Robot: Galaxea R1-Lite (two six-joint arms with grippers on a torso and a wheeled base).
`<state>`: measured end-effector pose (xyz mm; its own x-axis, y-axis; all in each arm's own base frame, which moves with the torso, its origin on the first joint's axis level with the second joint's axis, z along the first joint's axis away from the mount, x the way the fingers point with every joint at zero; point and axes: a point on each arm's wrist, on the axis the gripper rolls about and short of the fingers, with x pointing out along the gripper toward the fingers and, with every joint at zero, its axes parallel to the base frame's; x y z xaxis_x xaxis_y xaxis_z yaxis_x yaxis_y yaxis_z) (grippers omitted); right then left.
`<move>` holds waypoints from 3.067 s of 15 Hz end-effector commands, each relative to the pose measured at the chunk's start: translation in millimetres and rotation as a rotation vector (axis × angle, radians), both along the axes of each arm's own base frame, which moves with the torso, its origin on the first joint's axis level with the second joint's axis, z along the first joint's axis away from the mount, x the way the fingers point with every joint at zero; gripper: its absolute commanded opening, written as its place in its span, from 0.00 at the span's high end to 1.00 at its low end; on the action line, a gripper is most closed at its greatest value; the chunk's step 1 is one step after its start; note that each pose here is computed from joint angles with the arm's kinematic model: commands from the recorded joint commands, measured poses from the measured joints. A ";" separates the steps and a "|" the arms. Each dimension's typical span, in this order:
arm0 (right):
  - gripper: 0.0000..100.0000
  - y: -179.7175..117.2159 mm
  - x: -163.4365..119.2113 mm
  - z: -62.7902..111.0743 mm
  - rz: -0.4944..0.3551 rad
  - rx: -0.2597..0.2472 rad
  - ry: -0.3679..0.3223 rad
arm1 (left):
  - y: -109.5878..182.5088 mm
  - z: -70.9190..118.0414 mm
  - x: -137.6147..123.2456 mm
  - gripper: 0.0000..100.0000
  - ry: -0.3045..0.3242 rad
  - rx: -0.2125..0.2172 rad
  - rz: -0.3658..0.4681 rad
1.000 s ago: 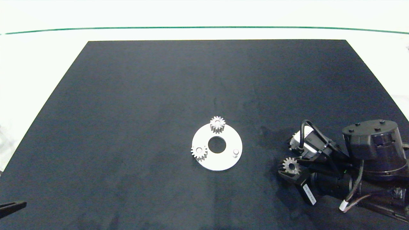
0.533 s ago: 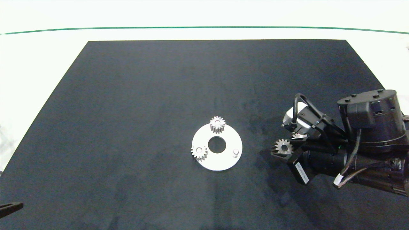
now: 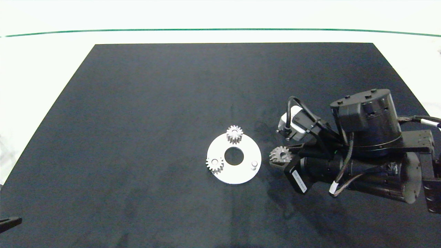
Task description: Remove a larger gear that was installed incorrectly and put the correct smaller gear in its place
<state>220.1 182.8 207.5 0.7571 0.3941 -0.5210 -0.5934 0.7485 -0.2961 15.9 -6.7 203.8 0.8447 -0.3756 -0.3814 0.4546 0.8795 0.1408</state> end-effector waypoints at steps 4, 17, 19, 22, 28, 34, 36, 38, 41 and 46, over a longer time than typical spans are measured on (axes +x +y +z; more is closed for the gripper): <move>0.78 27.5 9.1 -2.9 0.027 -0.003 0.049 | -0.6 0.5 1.1 0.00 -0.014 -0.007 -0.002; 0.78 45.1 21.0 -17.4 0.008 -0.012 0.082 | 0.7 -3.3 -1.4 0.00 -0.015 -0.008 -0.004; 0.78 47.0 20.8 -18.1 0.012 -0.013 0.083 | 0.6 -4.1 -1.3 0.00 -0.012 -0.007 -0.004; 0.78 51.3 17.1 -22.2 0.029 -0.022 0.094 | 0.9 -6.4 -1.7 0.00 -0.010 -0.005 -0.004; 0.78 52.2 15.8 -24.2 0.031 -0.026 0.098 | 1.3 -9.2 -2.4 0.00 -0.005 -0.004 -0.003; 0.00 45.2 14.5 -19.2 -0.016 0.005 0.095 | 1.9 -10.9 -3.3 0.00 -0.003 -0.005 0.002; 0.00 35.8 12.8 -9.5 -0.088 0.034 0.067 | 3.4 -11.2 -4.8 0.00 -0.013 -0.006 0.037; 0.00 18.1 6.1 6.6 -0.231 0.076 0.008 | 6.1 -10.1 -8.7 0.00 -0.038 -0.014 0.102; 0.00 -35.0 -6.2 30.5 -0.422 0.133 -0.076 | 9.6 -11.2 -16.5 0.00 -0.077 -0.021 0.284; 0.00 -127.6 -85.7 52.5 -0.697 0.148 -0.292 | 9.5 -23.4 -43.1 0.00 -0.175 -0.028 0.539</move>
<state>184.2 102.7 248.2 0.9336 -0.0445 -0.3555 -0.0472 0.9683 -0.2452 -12.5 3.6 188.0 0.9624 0.0476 -0.2675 -0.0081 0.9891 0.1470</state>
